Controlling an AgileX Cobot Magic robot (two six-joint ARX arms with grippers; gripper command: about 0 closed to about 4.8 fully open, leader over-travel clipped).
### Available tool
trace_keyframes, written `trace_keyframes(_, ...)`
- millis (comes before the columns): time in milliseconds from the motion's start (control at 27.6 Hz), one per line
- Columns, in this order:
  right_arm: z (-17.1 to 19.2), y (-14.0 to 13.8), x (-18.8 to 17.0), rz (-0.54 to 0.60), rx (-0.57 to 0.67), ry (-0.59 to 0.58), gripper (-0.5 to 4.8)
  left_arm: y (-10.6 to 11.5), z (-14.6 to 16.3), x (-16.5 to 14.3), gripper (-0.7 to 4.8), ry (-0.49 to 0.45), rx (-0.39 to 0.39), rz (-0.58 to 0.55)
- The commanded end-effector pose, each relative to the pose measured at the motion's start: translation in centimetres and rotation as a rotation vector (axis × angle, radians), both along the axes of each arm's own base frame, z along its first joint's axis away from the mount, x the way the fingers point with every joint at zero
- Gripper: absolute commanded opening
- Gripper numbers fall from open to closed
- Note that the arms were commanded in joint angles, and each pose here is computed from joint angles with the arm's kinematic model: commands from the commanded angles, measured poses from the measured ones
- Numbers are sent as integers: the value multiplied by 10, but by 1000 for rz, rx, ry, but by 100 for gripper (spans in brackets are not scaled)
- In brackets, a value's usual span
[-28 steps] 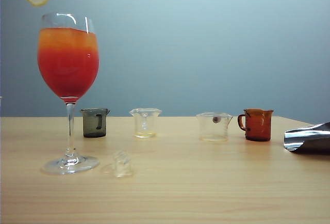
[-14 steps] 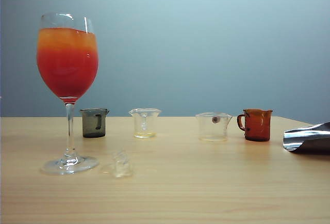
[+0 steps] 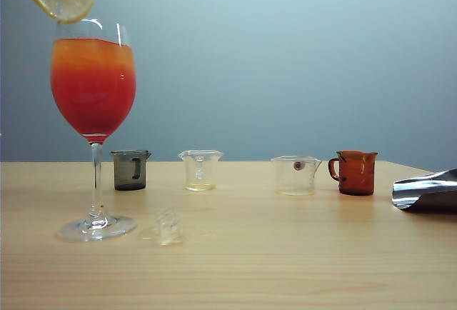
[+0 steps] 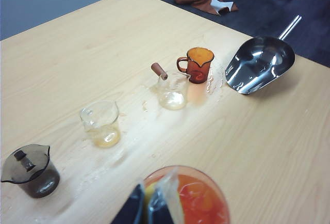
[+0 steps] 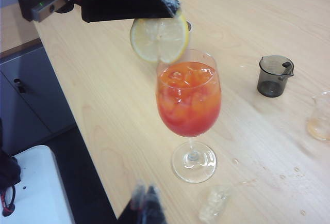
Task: Pick up the lemon slice from the paper cup on the left and carefully insert it into the rim of the goblet.
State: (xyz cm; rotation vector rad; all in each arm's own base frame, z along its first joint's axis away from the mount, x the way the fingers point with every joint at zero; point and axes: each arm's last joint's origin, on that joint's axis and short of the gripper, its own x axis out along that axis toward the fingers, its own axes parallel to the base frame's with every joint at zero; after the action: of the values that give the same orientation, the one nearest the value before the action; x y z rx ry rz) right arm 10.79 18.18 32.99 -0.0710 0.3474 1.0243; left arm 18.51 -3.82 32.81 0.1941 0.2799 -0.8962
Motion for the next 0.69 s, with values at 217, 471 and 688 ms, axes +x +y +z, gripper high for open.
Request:
trace_keyframes(217, 3, -1, 2, -24, 6, -22, -6, -1, -12, 6, -6, 51, 53, -27)
trace_keyframes(471, 2, -1, 2, -18, -4, -36, -6, -1, -13, 6, -6, 46, 72, -37)
trace_keyframes(688, 3, -1, 2, -18, -3, -38, -6, 0, -18, 5, -6, 69, 80, -42)
